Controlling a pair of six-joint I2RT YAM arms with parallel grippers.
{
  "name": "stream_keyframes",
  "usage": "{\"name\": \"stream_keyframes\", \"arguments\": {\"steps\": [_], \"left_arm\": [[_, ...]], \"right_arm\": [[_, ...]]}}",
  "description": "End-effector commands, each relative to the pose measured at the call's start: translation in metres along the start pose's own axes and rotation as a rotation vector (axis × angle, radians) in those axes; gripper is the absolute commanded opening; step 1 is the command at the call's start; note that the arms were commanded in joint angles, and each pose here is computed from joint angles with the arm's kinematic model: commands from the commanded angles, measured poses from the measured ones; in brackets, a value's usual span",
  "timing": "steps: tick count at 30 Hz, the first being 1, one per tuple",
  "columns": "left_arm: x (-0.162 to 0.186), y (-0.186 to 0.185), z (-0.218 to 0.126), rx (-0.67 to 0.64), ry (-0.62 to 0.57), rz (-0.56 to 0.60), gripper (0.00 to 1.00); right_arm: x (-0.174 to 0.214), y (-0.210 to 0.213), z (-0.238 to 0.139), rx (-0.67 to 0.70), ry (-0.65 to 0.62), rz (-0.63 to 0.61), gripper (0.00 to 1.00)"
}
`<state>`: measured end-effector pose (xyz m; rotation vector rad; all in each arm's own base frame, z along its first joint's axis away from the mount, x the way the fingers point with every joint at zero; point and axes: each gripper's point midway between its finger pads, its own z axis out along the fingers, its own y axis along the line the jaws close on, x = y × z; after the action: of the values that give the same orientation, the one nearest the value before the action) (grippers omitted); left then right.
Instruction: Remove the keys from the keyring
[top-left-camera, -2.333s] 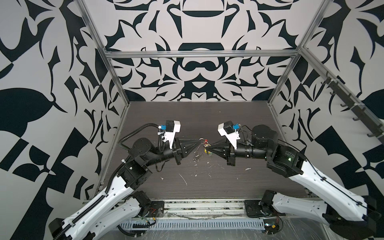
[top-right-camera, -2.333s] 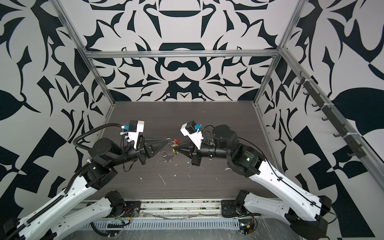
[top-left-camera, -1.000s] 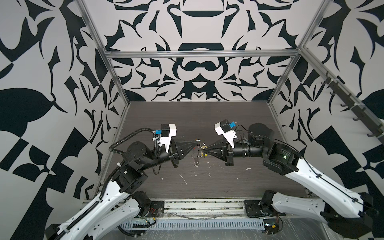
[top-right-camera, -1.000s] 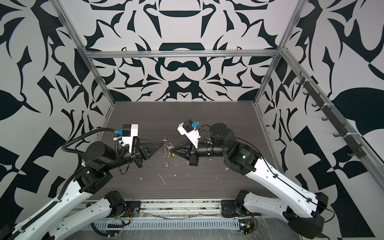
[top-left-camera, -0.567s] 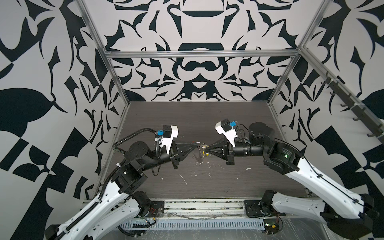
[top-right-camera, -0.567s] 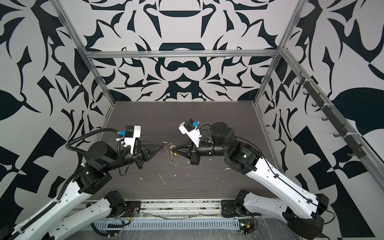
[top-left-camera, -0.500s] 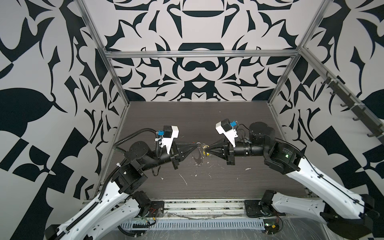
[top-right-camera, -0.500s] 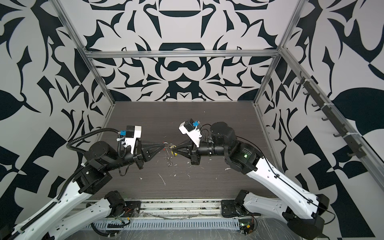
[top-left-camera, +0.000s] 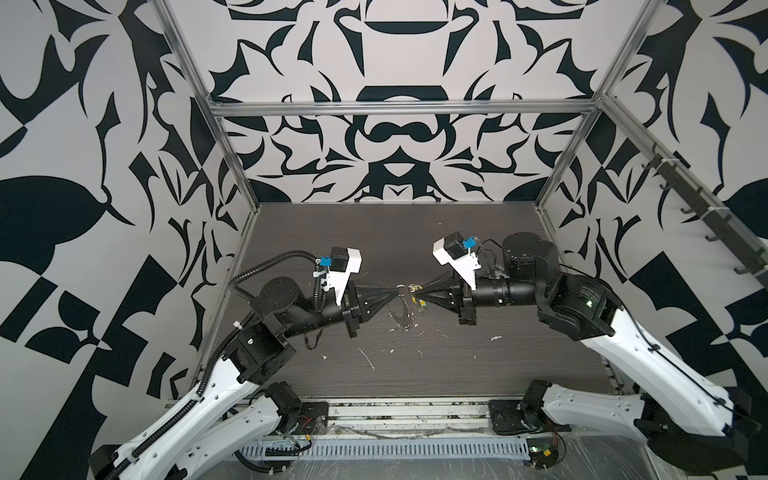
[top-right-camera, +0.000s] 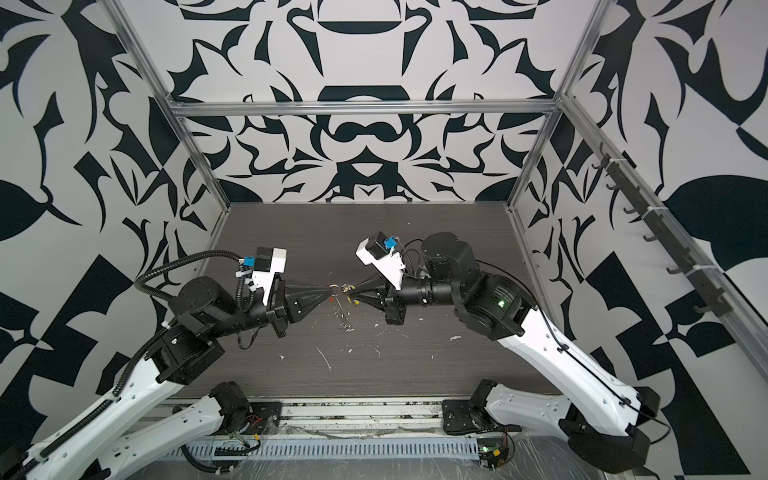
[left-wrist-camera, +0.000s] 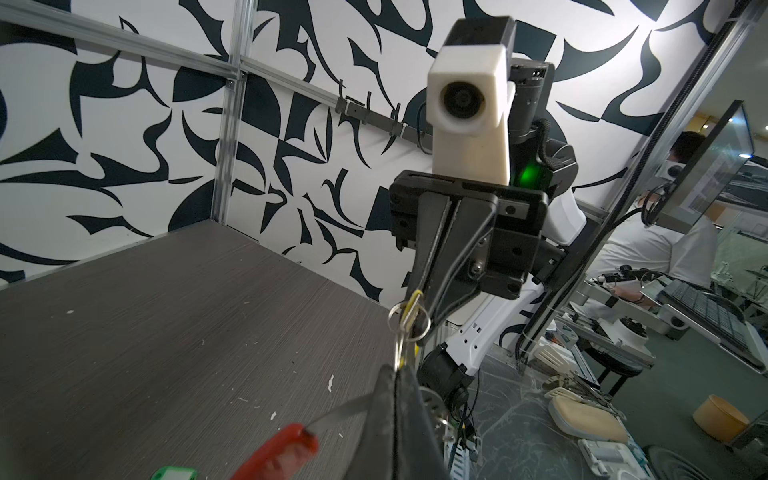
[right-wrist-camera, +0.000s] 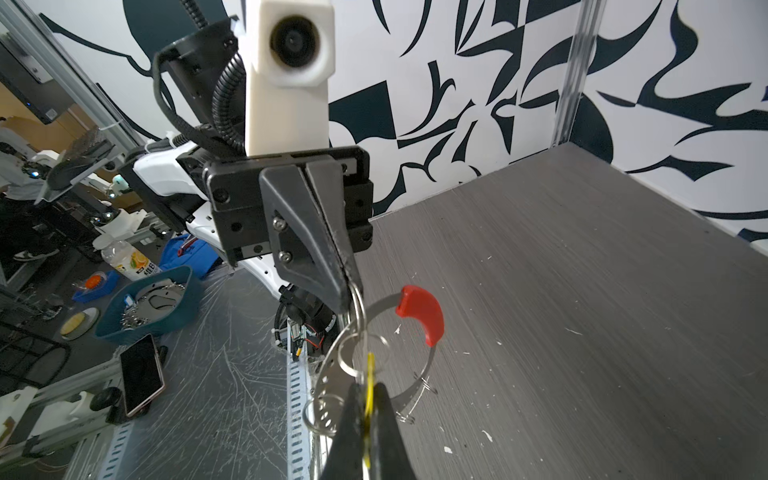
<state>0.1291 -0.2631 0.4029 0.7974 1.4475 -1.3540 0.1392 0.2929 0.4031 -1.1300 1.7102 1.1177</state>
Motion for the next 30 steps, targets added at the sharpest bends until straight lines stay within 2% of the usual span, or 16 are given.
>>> {"name": "stream_keyframes", "arguments": {"steps": [1,16,30], "left_arm": [[-0.005,-0.005,-0.003,0.013,0.013,-0.036,0.0],[0.013,-0.014,0.01,0.102,0.177,-0.154,0.0],[0.025,-0.019,0.028,0.232,0.241,-0.25,0.0]], "right_arm": [[-0.028,-0.008,-0.026,0.116,-0.072,-0.098,0.0],[-0.03,-0.015,-0.03,0.166,-0.007,-0.207,0.0],[-0.045,-0.007,-0.022,0.109,-0.021,-0.264,0.0]]}}
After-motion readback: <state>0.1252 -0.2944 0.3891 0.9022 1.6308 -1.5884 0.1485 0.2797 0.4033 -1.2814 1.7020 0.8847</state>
